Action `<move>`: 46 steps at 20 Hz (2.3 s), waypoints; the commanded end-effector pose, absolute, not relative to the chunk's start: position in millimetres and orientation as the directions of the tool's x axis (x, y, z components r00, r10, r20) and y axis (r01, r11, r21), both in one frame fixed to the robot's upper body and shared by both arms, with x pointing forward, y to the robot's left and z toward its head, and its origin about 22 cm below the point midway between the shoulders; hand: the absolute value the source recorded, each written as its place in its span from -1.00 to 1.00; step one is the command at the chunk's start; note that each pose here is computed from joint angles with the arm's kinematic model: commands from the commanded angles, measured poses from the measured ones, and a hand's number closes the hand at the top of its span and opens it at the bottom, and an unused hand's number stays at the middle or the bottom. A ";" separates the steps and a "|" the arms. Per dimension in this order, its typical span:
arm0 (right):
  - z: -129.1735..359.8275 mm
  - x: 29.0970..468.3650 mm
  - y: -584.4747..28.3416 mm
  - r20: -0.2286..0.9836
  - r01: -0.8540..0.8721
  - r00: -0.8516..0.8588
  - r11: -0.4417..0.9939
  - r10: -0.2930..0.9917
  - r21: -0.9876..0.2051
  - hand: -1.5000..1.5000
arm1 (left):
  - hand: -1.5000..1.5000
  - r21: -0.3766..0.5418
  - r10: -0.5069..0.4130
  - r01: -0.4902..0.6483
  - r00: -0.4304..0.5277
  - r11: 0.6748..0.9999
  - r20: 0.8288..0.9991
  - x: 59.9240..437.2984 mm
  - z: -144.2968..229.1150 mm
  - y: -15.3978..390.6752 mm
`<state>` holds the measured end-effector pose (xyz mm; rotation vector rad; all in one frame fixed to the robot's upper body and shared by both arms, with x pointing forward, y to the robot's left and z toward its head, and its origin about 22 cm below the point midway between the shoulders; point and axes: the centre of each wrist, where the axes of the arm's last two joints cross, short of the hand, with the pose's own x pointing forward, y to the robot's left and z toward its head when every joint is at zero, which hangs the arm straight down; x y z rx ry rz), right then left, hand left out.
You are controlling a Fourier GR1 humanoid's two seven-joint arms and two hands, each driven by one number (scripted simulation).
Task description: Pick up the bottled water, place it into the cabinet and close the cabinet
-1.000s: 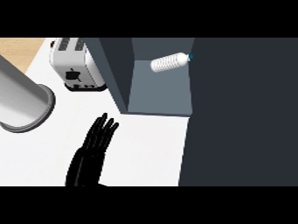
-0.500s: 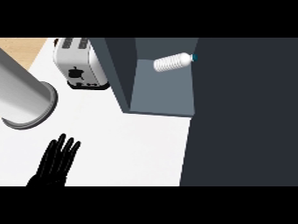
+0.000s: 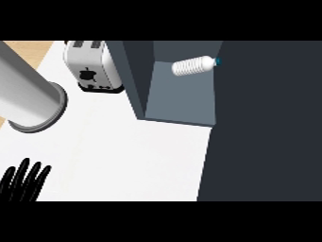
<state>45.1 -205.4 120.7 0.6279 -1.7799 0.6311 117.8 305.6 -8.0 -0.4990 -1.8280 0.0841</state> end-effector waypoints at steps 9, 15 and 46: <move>144.3 74.4 -183.6 0.933 -0.820 -0.359 0.473 0.012 -0.322 1.00 | -1.00 -0.286 0.375 0.345 -0.226 0.894 0.899 113.3 5.2 341.3; 137.3 87.6 -167.9 0.949 -0.829 -0.313 0.494 -0.025 -0.260 1.00 | -1.00 -0.273 0.364 0.348 -0.232 0.897 0.902 120.7 12.0 353.0; 122.3 270.0 -143.3 0.988 -0.564 -0.065 0.822 -0.142 0.081 1.00 | -1.00 -0.268 0.360 0.344 -0.239 0.900 0.902 126.8 30.0 378.8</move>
